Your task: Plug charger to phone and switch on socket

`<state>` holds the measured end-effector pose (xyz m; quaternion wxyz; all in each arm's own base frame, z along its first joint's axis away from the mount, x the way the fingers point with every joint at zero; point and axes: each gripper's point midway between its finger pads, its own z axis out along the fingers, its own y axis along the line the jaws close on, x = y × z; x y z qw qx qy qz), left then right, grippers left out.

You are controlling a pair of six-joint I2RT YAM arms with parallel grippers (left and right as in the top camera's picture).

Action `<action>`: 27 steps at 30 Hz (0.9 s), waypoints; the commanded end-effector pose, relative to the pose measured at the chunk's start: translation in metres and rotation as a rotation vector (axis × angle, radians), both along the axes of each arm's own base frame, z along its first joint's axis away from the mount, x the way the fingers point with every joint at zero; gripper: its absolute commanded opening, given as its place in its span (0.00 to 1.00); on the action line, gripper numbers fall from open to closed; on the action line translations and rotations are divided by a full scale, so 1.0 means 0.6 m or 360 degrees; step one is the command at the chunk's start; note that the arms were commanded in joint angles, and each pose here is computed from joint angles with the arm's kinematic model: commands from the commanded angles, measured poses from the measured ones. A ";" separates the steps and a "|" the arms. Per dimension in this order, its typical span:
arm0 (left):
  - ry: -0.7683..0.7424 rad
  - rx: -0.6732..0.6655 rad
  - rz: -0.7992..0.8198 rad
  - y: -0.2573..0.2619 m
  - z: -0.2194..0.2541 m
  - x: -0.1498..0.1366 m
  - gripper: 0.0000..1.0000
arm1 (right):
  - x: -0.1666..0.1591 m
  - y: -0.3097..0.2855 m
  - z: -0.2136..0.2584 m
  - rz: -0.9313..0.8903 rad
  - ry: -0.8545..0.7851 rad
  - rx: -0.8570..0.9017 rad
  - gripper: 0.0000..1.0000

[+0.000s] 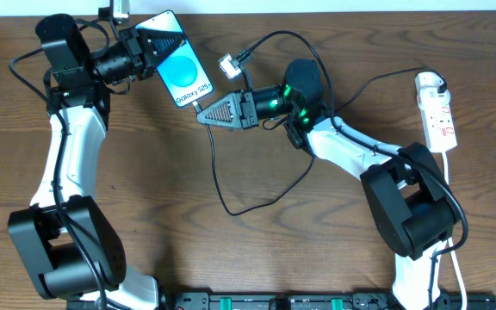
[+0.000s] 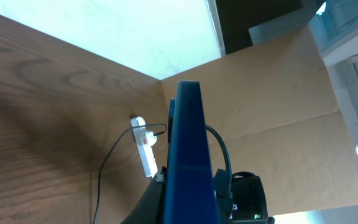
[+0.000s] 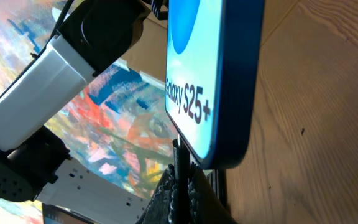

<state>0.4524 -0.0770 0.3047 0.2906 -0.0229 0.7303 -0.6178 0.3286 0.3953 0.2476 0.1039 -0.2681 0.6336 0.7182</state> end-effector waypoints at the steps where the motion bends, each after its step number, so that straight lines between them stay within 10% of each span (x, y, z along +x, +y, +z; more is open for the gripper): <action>1: -0.0045 0.0006 -0.0034 -0.007 0.013 -0.004 0.07 | 0.014 -0.007 0.009 -0.0050 -0.0049 0.0025 0.01; 27: -0.0047 0.0002 -0.0058 -0.012 0.014 -0.007 0.08 | 0.049 -0.006 0.015 -0.0228 0.0090 0.0028 0.01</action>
